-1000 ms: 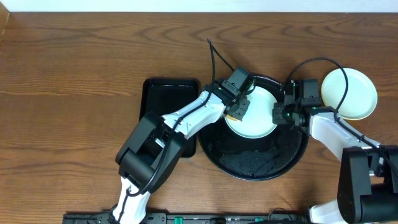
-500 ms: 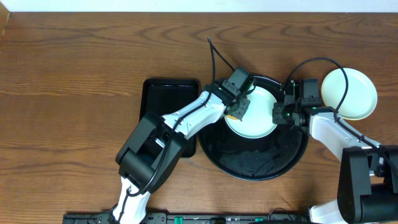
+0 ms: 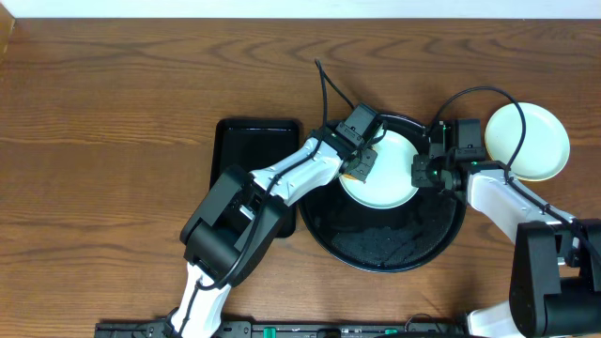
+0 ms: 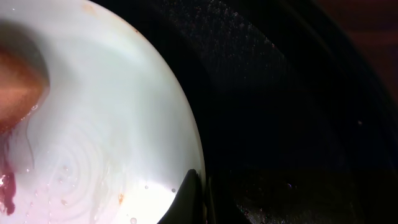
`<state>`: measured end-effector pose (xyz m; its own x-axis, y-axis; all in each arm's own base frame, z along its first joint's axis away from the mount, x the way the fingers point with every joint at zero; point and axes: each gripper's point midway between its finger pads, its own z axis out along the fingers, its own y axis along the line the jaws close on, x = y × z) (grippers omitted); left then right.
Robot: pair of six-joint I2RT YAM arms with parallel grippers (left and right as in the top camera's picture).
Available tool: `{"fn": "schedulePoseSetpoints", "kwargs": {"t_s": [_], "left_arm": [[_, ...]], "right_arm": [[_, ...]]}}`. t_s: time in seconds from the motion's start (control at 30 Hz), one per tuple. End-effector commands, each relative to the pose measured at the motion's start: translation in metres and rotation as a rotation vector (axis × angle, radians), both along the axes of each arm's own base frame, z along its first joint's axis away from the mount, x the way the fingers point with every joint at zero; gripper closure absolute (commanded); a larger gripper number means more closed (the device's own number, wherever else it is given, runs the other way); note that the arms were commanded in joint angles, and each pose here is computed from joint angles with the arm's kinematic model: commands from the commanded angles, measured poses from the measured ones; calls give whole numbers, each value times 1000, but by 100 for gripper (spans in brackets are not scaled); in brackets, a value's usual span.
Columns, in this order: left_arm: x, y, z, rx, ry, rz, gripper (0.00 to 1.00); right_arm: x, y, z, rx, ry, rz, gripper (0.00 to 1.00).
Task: Clean dirty plates on tray and stack at the side
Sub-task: 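Scrub the red stain on the green plate with the sponge, then return the sponge with the left gripper to the black rectangular tray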
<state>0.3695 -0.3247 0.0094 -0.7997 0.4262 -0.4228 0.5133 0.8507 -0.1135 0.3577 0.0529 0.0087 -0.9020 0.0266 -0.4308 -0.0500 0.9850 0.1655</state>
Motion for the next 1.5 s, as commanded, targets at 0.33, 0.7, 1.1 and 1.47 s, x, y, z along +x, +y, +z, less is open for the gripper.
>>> {"fn": "schedulePoseSetpoints", "kwargs": {"t_s": [0.33,0.7,1.1,1.47], "left_arm": [[-48,-9,-32,-38,218,-83,92],[-75,-35,-30,-66,245,-163,92],[-19,-53,80,-418,125,-169,92],[45,58,180,-502,-35,91,92]], "right_arm": [[-4,-2,-6,-5,15,-1,99],[-4,-2,-6,-5,15,-1,99],[-4,-2,-6,-5,15,-1,99],[-4,-2,-6,-5,16,-1,99]]}}
